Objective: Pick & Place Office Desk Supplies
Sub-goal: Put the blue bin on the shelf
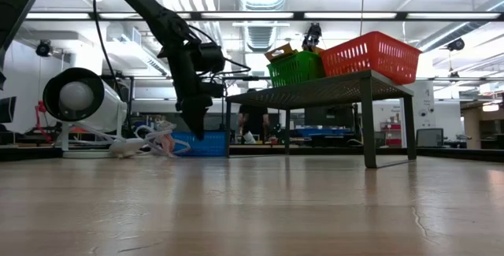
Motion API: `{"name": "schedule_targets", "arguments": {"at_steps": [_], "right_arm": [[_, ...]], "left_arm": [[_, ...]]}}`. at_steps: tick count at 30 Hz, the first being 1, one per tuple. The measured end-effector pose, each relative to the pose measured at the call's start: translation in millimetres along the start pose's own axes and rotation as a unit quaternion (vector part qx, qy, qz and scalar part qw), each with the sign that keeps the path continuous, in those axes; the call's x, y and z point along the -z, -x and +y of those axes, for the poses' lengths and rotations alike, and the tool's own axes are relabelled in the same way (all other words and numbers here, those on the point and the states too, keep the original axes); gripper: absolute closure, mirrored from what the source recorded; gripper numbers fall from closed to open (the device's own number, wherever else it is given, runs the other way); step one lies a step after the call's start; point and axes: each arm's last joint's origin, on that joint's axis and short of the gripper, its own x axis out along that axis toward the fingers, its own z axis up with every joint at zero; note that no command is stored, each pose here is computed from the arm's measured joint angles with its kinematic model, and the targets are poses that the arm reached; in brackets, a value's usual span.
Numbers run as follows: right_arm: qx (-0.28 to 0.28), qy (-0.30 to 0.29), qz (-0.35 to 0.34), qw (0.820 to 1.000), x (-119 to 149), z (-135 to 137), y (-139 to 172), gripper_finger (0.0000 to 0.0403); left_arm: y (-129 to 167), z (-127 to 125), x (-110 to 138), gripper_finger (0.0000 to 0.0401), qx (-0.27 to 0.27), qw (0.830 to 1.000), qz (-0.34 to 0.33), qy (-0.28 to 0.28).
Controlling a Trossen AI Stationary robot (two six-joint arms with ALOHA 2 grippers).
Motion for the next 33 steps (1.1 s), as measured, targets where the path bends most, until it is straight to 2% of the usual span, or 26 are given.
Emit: {"name": "schedule_targets", "arguments": {"at_steps": [14, 26, 33], "right_arm": [[0.0, 0.0, 0.0, 1.0, 0, 0, 0, 0.0335], [0.0, 0.0, 0.0, 1.0, 0, 0, 0, 0.0335], [0.0, 0.0, 0.0, 1.0, 0, 0, 0, 0.0335]], "left_arm": [[0, -1, -1, 0.0389, 0.019, 1.0, -0.007, 0.01], [5, 0, -5, 0.0391, 0.017, 1.0, -0.018, 0.007], [16, 4, -15, 0.0391, 0.004, 0.999, -0.031, -0.022]]}}
